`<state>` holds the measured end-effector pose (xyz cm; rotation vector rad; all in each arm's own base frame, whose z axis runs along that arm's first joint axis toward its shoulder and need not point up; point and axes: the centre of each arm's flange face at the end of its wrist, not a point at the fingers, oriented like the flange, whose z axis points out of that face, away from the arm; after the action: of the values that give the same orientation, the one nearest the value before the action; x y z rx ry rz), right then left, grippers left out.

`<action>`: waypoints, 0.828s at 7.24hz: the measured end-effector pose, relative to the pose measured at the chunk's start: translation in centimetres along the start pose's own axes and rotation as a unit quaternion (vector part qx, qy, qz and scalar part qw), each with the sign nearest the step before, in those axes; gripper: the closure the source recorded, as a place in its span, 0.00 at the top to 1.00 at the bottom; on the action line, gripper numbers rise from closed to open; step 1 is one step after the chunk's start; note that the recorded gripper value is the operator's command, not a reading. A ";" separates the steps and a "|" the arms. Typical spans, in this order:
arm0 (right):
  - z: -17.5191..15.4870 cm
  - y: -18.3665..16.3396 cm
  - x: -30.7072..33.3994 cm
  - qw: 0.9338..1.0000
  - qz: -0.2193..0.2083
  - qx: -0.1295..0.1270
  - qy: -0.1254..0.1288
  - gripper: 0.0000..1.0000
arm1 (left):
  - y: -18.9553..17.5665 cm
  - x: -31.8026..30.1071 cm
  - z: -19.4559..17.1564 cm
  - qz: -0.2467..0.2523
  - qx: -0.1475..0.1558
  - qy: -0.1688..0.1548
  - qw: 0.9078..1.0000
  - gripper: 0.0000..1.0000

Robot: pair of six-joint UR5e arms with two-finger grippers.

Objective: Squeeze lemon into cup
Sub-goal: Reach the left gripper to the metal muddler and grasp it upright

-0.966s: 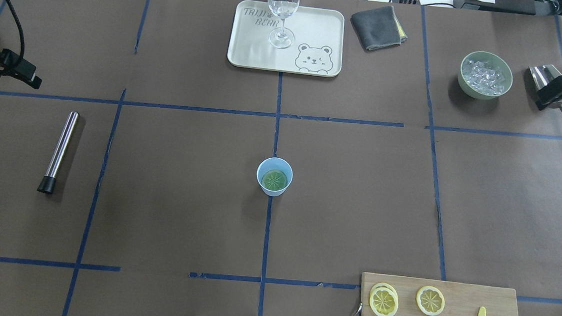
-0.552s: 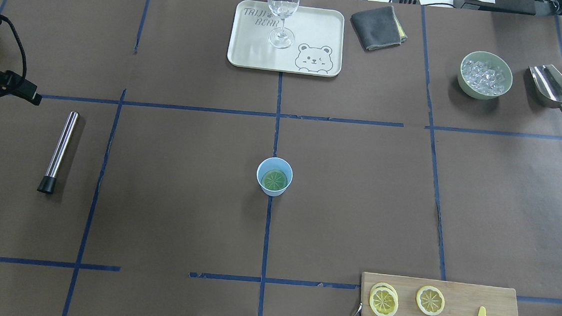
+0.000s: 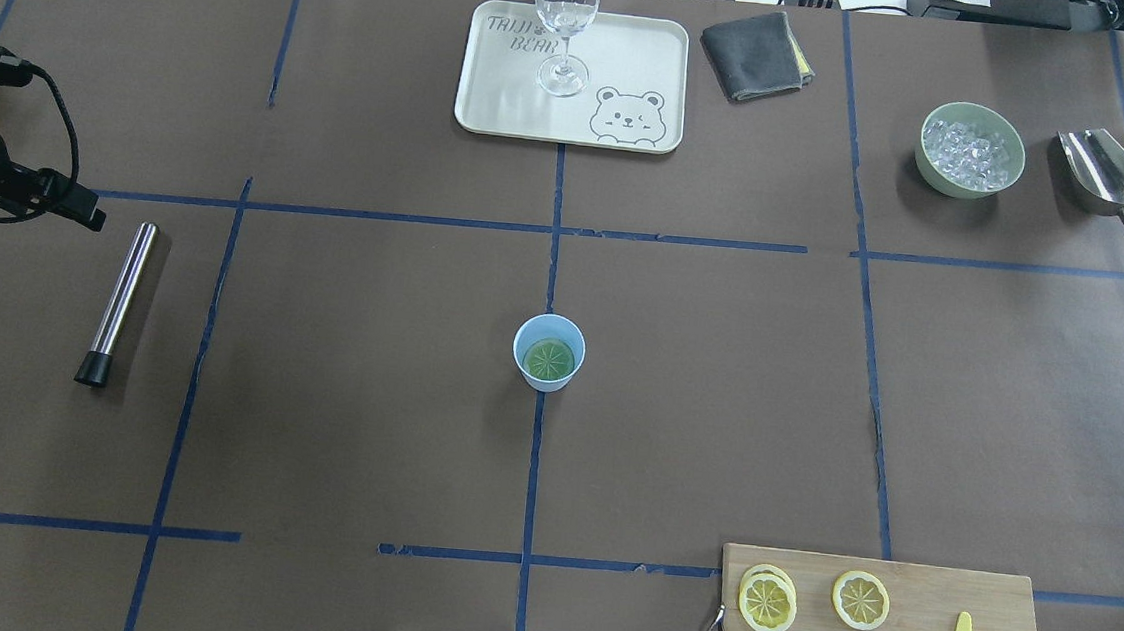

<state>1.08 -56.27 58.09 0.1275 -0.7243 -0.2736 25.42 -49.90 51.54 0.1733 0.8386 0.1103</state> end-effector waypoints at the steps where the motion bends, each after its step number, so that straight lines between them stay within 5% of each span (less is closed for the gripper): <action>1: 1.3 0.6 1.1 1.000 0.010 -0.009 -0.003 1.00 | 0.1 0.4 1.4 0.003 0.003 -0.005 1.000 1.00; 5: 2.8 1.1 2.0 0.998 0.048 -0.020 -0.024 1.00 | 1.2 1.2 4.9 0.000 0.005 0.003 1.000 0.99; 6: 2.8 1.1 1.9 0.998 0.051 -0.019 -0.029 1.00 | 1.4 1.5 5.2 0.000 0.003 0.004 1.000 0.86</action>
<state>0.77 -55.84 61.57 0.0460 -0.7807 -0.1952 30.29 -48.89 54.15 0.1779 0.8465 0.1093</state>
